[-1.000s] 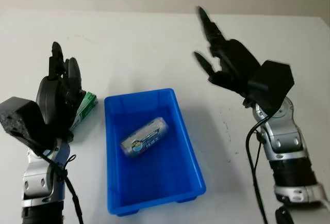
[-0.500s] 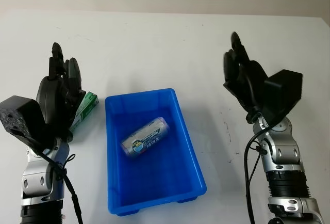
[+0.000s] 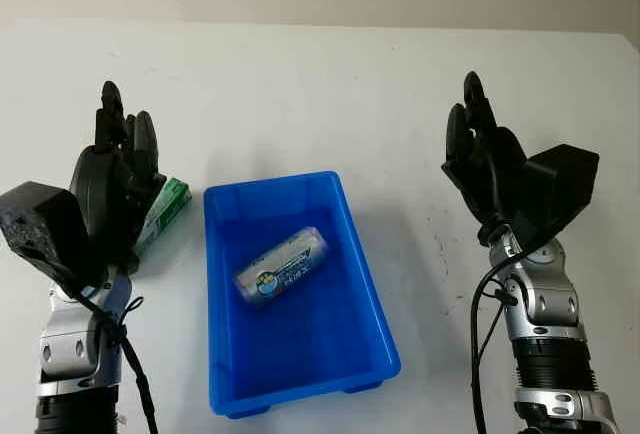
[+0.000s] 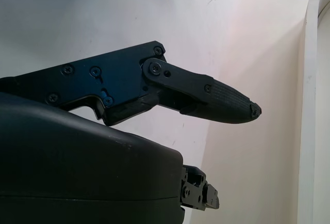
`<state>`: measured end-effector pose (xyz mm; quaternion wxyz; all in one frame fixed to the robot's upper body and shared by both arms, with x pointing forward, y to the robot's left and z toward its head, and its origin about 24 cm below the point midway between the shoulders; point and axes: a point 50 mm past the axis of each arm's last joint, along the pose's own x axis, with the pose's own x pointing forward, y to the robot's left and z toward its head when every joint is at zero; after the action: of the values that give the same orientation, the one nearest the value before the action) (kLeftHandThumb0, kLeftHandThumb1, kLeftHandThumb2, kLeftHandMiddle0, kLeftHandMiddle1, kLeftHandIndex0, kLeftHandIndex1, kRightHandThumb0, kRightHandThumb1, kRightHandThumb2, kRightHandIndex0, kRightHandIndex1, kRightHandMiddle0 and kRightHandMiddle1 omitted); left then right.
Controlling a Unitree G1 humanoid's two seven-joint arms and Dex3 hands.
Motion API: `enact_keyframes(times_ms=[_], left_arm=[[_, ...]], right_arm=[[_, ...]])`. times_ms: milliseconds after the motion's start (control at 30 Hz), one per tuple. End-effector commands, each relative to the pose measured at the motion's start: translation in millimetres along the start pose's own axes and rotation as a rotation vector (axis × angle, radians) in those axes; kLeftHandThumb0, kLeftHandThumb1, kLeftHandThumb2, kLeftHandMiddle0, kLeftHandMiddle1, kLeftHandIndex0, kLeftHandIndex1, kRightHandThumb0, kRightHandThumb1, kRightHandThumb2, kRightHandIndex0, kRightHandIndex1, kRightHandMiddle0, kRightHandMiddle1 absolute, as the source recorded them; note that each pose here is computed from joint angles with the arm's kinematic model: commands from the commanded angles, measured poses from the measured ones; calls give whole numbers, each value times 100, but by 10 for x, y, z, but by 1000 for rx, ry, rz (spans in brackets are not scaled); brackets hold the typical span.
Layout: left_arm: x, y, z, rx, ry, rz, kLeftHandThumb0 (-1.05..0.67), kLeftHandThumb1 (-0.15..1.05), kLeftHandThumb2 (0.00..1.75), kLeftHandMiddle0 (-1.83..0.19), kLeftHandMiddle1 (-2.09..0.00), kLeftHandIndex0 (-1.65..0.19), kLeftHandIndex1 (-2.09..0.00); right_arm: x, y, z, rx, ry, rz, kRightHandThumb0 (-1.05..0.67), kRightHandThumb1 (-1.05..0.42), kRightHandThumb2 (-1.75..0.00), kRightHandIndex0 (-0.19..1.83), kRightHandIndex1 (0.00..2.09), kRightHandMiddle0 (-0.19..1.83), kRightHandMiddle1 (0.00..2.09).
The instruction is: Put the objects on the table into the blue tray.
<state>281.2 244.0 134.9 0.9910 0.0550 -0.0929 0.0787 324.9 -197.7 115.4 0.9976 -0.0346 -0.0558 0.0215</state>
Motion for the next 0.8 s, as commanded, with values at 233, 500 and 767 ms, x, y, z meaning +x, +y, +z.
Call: enact_keyframes(times_ms=[233,500,767], left_arm=[[8,350,430,386,-25,113,-75,105,19,2,-7,4,-8],[-5,325,614,762,138,107,-89,105,9,-7,-187,7,-5],[14,61,531,993,210,111,-89,105,14,9,-159,0,-8]], right_arm=[[-20,1,48,-3,-32,16,-68,-105,-76,-19,0,-19,0],[-22,15,38,-14,-22,24,-69,-105,-76,-19,0,-19,0],[-30,26,30,-9,-27,26,-68,-105,-76,-19,0,-19,0]])
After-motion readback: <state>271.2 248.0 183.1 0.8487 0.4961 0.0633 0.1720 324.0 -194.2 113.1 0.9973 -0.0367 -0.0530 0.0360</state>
